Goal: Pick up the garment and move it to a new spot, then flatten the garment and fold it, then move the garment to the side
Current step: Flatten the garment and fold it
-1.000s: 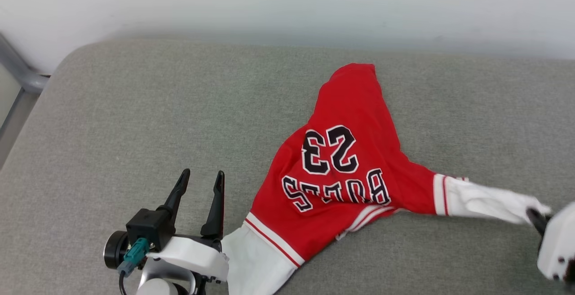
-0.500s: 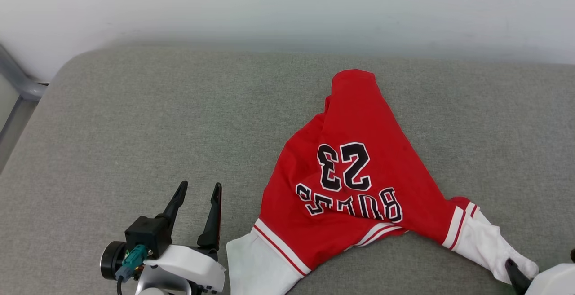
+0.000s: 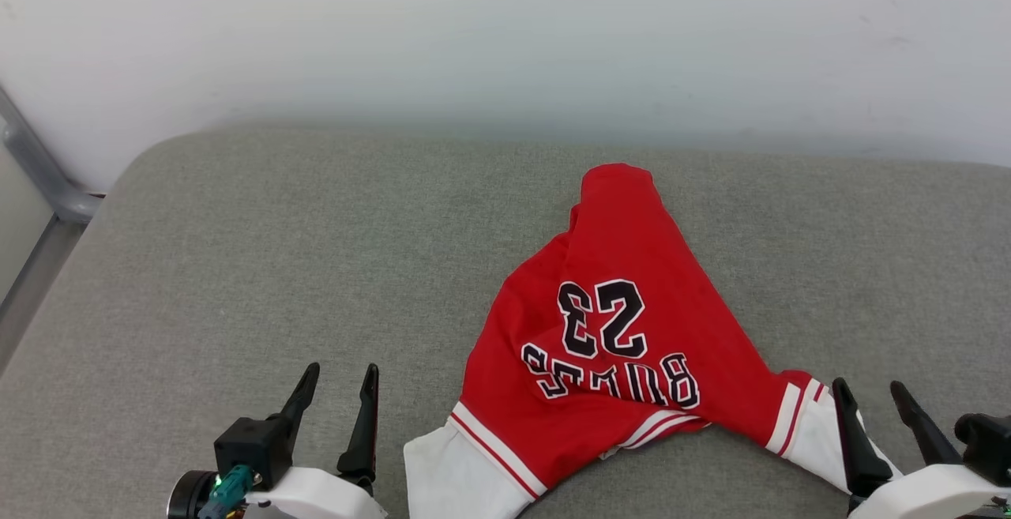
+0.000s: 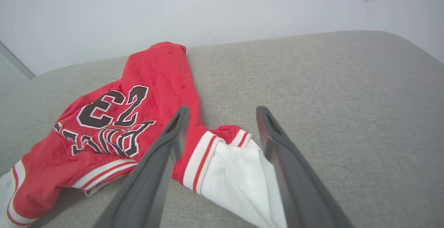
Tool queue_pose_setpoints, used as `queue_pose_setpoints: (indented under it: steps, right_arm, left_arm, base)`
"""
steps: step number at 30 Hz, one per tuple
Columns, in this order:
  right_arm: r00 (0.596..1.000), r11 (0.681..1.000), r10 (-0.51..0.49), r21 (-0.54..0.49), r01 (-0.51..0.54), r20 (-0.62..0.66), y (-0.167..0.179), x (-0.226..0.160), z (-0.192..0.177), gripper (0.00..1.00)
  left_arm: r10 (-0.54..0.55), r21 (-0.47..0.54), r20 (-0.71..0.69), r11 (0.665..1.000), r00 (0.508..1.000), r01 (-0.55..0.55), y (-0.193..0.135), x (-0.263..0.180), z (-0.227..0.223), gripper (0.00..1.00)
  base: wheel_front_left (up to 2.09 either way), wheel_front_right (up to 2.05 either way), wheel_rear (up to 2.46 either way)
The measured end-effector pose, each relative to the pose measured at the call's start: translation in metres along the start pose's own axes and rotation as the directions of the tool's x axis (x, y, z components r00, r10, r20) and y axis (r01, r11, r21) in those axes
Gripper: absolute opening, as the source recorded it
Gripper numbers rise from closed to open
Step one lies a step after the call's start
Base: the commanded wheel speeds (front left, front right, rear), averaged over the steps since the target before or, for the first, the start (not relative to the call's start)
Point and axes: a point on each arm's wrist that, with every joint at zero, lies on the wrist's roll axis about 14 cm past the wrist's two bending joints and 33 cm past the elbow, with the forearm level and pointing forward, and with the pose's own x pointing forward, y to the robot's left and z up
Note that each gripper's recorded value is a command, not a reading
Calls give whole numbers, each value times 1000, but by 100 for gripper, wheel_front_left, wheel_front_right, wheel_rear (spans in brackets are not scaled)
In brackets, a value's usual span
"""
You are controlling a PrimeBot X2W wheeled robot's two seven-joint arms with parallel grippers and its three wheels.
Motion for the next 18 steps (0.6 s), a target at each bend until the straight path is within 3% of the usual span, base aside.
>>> queue_pose_setpoints:
  steps: [5, 12, 13, 15, 18]
  right_arm:
    - [992, 997, 74, -40, -70, 104, 26, -10, 21, 100]
    - [987, 995, 94, -51, -88, 127, 36, -20, 26, 100]
    - [987, 995, 93, -49, -87, 132, 37, -22, 29, 100]
    - [986, 995, 92, -48, -86, 138, 37, -23, 31, 100]
    - [987, 996, 85, -43, -80, 133, 36, -24, 31, 100]
  left_arm:
    - [0, 5, 0, 1000, 1000, 0, 0, -4, 3, 100]
    - [-67, 16, -92, 998, 994, 68, -11, -5, -11, 100]
    - [-109, 13, -199, 993, 974, 113, -19, -8, -28, 100]
    - [-131, 14, -256, 990, 958, 139, -23, -10, -36, 100]
    - [-194, 6, -439, 976, 878, 218, -38, -20, -63, 100]
  base:
    - [0, 0, 0]
    - [0, 0, 0]
    - [0, 0, 0]
    - [0, 0, 0]
    - [0, 0, 0]
